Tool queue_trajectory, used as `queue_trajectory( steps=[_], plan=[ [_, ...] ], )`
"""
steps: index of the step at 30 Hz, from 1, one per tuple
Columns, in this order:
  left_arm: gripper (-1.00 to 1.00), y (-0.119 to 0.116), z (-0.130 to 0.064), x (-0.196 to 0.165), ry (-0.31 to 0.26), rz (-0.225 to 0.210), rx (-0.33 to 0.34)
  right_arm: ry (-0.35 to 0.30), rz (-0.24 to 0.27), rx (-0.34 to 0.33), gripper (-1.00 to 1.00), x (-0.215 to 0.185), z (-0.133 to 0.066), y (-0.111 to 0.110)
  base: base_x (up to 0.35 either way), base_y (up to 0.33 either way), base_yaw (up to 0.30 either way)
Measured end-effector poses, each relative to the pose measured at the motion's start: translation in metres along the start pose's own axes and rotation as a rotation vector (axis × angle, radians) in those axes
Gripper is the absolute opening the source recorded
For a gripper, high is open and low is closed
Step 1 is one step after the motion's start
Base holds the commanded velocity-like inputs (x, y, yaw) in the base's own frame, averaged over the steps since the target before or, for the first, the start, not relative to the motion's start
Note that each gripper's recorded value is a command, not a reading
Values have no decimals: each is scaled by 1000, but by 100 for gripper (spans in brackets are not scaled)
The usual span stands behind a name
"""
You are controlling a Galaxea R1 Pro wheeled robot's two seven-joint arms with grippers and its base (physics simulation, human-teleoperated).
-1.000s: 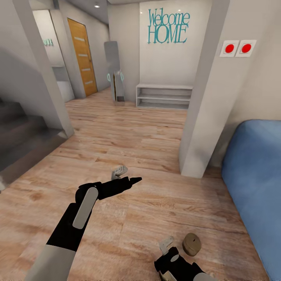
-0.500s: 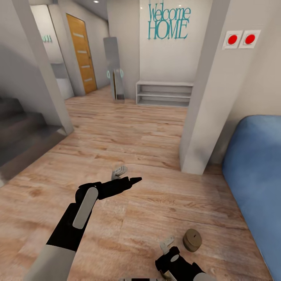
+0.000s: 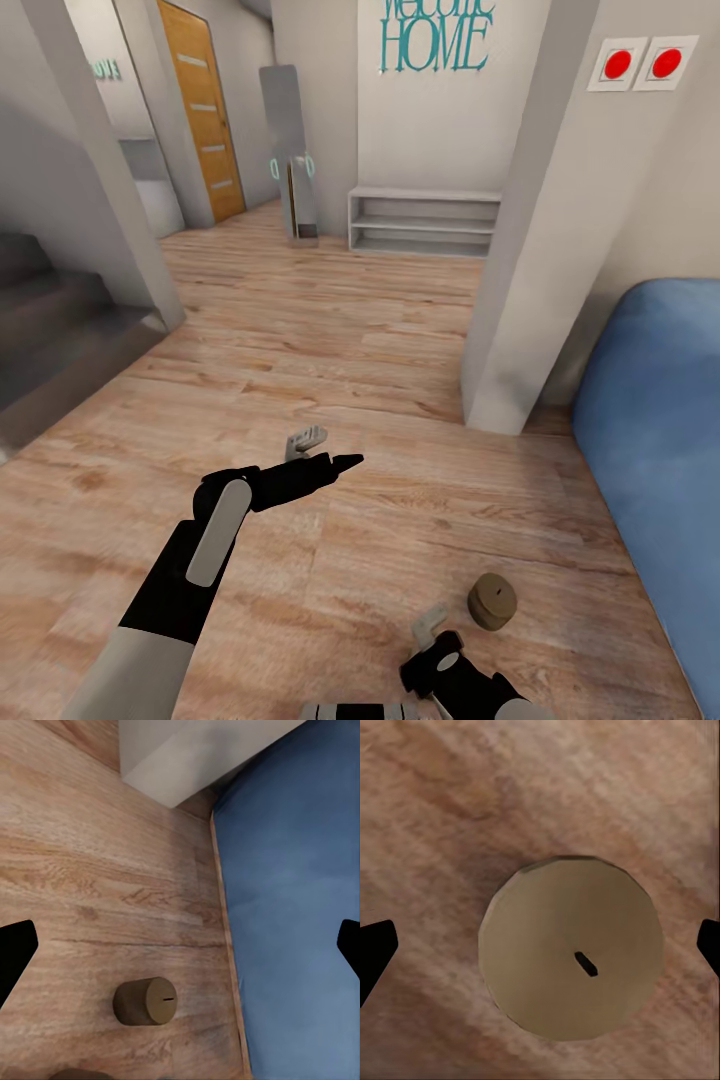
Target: Place each of the two pumpkins and all three candles from the living room inside a cabinet in the living room (use any cabinet), then make sure every cabinet is closed, and position the cauldron so it is next to a table in the living room.
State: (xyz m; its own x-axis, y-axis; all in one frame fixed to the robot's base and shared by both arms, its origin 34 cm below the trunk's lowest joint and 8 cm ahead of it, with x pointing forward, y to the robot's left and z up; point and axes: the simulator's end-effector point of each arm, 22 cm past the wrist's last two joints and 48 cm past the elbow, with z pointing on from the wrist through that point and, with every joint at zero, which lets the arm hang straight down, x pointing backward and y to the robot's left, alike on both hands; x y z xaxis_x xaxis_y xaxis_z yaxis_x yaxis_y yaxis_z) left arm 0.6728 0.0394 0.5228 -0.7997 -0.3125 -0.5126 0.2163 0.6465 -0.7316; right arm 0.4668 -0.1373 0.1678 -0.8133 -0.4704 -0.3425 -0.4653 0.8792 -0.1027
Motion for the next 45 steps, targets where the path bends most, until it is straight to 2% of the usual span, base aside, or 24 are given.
queue_trajectory(
  steps=[5,10,15,31,45],
  plan=[
    [100,0,0,0,0,0,0,-1,0,46,100,0,0,-10,0,0,0],
    [100,0,0,0,0,0,0,-3,0,58,100,-1,0,-13,0,0,0],
    [100,0,0,0,0,0,0,-2,0,59,100,-1,0,-13,0,0,0],
    [100,26,20,20,32,-48,-14,53,2,28,100,26,16,0,0,0,0],
    [100,26,20,19,31,-48,-13,45,2,32,100,23,17,-2,0,0,0]
  ],
)
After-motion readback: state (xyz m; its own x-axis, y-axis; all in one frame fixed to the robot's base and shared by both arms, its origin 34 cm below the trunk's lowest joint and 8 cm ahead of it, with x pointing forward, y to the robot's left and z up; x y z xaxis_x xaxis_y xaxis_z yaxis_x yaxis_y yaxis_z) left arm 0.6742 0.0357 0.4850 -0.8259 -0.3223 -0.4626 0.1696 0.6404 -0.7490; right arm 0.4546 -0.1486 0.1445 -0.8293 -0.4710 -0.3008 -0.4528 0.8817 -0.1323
